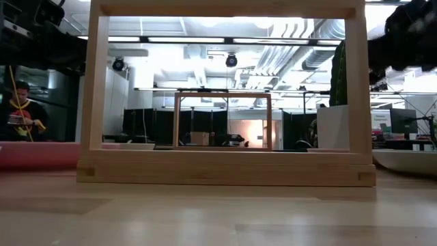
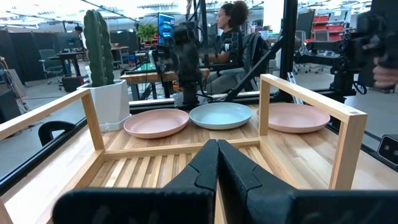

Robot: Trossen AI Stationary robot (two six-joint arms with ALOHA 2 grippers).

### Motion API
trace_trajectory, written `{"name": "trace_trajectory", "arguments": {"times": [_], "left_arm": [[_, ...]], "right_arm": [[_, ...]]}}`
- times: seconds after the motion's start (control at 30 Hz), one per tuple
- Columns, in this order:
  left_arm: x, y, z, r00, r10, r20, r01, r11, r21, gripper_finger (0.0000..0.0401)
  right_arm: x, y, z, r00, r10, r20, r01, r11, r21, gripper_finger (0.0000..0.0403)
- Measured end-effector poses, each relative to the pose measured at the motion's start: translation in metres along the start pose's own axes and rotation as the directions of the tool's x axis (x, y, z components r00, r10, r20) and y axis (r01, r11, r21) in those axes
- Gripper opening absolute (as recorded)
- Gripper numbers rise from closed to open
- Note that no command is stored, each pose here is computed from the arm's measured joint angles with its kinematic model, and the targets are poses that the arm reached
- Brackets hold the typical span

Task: Place and stack plates onto a shelf
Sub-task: Put the top light pink plate on the shelf

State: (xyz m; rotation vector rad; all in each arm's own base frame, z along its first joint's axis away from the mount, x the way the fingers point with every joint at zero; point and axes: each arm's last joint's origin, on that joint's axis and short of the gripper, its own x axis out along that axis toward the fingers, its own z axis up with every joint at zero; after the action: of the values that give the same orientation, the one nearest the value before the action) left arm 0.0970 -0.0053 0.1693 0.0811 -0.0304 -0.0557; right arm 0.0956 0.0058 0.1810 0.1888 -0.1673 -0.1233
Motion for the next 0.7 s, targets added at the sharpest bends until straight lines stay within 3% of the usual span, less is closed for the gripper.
{"name": "trace_trajectory", "arguments": {"times": [0.07,0.13,0.2,0.27,0.37,0.43,0.6,0.7], "left_arm": [[0.000,0.000,0.000,1.000,0.000,0.000,0.000,1.000,0.000,0.0001],[0.000,0.000,0.000,1.000,0.000,0.000,0.000,1.000,0.000,0.0001],[0.000,0.000,0.000,1.000,0.000,0.000,0.000,1.000,0.000,0.0001],[0.000,0.000,0.000,1.000,0.000,0.000,0.000,1.000,0.000,0.0001],[0.000,0.000,0.000,1.000,0.000,0.000,0.000,1.000,0.000,0.0001],[0.000,0.000,0.000,1.000,0.000,-0.001,0.000,1.000,0.000,0.0001],[0.000,0.000,0.000,1.000,0.000,0.000,0.000,1.000,0.000,0.0001],[0.000,0.000,0.000,1.000,0.000,0.000,0.000,1.000,0.000,0.0001]], "right_arm": [[-0.001,-0.001,0.017,0.982,-0.071,0.172,0.053,0.993,0.107,0.0000],[-0.005,-0.003,0.031,0.932,-0.185,0.313,0.127,0.972,0.196,0.0000],[-0.008,-0.005,0.037,0.885,-0.277,0.373,0.195,0.950,0.244,0.0000],[-0.008,-0.005,0.041,0.884,-0.254,0.393,0.166,0.955,0.246,0.0000],[0.002,0.002,0.040,0.939,-0.085,0.332,0.013,0.977,0.212,0.0000],[0.010,0.004,0.041,0.956,-0.080,0.281,0.010,0.970,0.242,0.0000],[0.037,0.011,0.051,0.976,-0.214,0.027,0.202,0.951,0.234,0.0000],[0.051,0.012,0.054,0.902,-0.366,-0.231,0.407,0.899,0.164,0.0000]]}}
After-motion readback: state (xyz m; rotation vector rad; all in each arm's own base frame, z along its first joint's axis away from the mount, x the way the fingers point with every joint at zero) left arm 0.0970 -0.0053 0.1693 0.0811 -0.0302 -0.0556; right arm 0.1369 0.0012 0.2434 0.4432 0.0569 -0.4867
